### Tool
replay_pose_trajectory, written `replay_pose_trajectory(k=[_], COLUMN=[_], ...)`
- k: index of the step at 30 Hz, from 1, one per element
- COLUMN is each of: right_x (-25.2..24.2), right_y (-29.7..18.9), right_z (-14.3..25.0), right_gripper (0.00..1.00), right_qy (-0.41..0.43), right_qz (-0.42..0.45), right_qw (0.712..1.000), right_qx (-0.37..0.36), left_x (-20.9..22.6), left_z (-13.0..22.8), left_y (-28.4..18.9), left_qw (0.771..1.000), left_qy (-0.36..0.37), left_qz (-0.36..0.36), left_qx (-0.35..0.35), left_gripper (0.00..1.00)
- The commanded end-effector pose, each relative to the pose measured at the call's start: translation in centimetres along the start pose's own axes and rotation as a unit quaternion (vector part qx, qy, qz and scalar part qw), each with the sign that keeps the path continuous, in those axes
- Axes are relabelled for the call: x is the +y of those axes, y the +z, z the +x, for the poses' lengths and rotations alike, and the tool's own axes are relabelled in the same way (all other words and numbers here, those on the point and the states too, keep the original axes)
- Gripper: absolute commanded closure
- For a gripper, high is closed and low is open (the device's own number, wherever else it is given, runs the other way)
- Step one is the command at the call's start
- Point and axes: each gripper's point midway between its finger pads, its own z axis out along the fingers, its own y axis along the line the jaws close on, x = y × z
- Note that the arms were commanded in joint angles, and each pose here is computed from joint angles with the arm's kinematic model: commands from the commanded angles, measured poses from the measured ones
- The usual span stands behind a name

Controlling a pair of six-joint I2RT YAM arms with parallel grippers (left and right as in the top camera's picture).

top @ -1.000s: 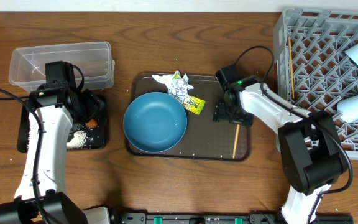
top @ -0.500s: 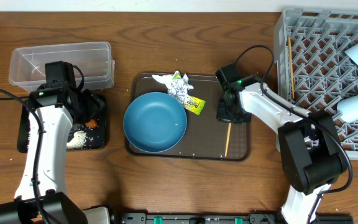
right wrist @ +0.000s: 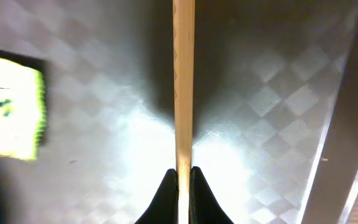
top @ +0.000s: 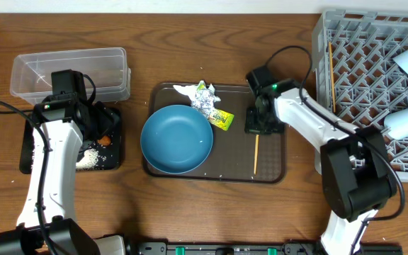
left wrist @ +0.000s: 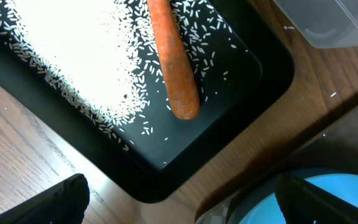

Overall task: Sort waste into correct bins and load items into the dishwasher rack
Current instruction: 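Carry the chopstick to the rack and release it with the right gripper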

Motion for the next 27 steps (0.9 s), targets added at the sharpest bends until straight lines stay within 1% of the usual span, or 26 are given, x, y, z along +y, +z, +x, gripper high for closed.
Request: replay_pose_trajectory(k=[1,5,8,12,15,18,22,27], right_x=[0.7,-1.2,-4.5,-8.6,-12.0,-14.4,-16.6,-18.6], right_y=[-5.1,-9.6,-12.8,-15.4,-16.5,-17.1,-17.6,-17.6], right_z=[-3.1,-6.0,-8.9,-11.8,-13.7,-14.8,-15.5,-15.9], right_gripper=[0.99,0.99,0.99,0.99,0.99,0.99,0.99,0.99], right_qy=[-0.023,-0.022,0.000,0.007,0.011,0.003,-0.024,-0.030], right_qz=[-0.041,-0.046,-0.033,-0.020,-0.007,0.002,0.026,0.061], right_qw=[0.997,0.992,0.985,0.977,0.969,0.965,0.961,0.957], right_qx=[-0.061,-0.116,-0.168,-0.212,-0.245,-0.263,-0.276,-0.280], left_x=[0.3,0.3,0.3,0.3,0.3,0.3,0.3,0.3], left_z=[-0.5,-0.5,-0.5,-0.5,-0.5,-0.5,-0.5,-0.5], left_y=[-0.6,-0.6,-0.6,-0.6,-0.6,-0.6,-0.6,-0.6], left_qw=[1.000,1.000,1.000,1.000,1.000,1.000,1.000,1.000], left_qy=[-0.007,-0.007,-0.007,-0.007,-0.007,-0.007,-0.007,-0.007], left_qz=[-0.005,-0.005,-0.005,-0.005,-0.005,-0.005,-0.005,-0.005], left_qx=[-0.014,-0.014,-0.014,-0.014,-0.014,-0.014,-0.014,-0.014], left_gripper=[0.02,0.02,0.02,0.02,0.02,0.02,0.02,0.02])
